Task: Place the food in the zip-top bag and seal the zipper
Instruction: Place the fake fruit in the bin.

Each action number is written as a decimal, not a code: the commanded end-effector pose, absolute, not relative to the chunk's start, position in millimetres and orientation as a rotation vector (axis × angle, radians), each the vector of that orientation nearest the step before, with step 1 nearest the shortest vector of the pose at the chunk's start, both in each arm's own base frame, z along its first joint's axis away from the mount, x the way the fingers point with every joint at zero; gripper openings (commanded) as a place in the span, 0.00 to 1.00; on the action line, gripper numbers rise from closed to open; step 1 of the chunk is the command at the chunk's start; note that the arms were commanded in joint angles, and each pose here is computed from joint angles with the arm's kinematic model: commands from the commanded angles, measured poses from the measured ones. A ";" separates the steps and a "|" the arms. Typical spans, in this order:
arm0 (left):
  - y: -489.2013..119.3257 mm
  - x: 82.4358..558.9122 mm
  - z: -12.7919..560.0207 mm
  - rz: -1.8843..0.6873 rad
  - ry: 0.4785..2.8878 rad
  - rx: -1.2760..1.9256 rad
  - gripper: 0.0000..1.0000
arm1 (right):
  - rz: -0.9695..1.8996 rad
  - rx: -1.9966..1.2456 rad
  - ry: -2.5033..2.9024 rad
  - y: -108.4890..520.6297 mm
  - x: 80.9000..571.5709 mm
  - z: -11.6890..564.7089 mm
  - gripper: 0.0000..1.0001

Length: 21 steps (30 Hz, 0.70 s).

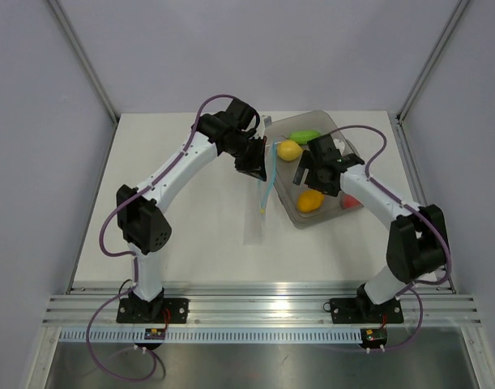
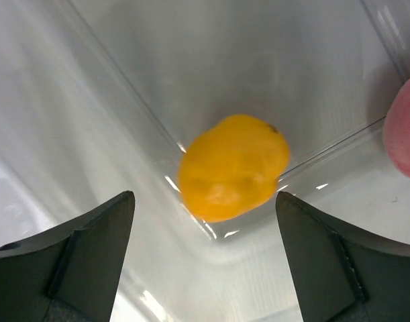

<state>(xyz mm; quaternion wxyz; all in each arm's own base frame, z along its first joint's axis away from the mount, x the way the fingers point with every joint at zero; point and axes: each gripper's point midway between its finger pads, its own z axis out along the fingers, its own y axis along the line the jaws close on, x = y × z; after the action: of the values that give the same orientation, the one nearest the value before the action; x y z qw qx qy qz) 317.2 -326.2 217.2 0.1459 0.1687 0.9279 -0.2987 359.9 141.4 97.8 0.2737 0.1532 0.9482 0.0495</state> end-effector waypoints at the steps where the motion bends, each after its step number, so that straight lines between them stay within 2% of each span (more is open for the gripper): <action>1: -330.2 322.9 219.8 -0.853 2.625 0.515 0.00 | 0.275 0.396 2.341 146.7 368.4 183.5 0.93; 5: -330.1 323.0 217.6 -0.851 2.628 0.512 0.00 | 0.409 0.359 2.254 158.2 360.4 226.7 0.91; 10: -329.6 322.9 220.0 -0.851 2.620 0.507 0.00 | 0.566 0.195 2.233 214.4 342.3 253.2 0.88; 21: -324.2 317.7 229.2 -0.846 2.602 0.509 0.00 | 0.643 0.107 2.392 269.0 341.7 191.9 0.75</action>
<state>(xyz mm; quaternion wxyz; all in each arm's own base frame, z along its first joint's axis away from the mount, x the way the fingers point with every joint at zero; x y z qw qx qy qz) 319.7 -323.2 209.4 0.1483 0.1684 0.9311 -0.2876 339.6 248.3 193.6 0.3329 0.0533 0.9166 0.2150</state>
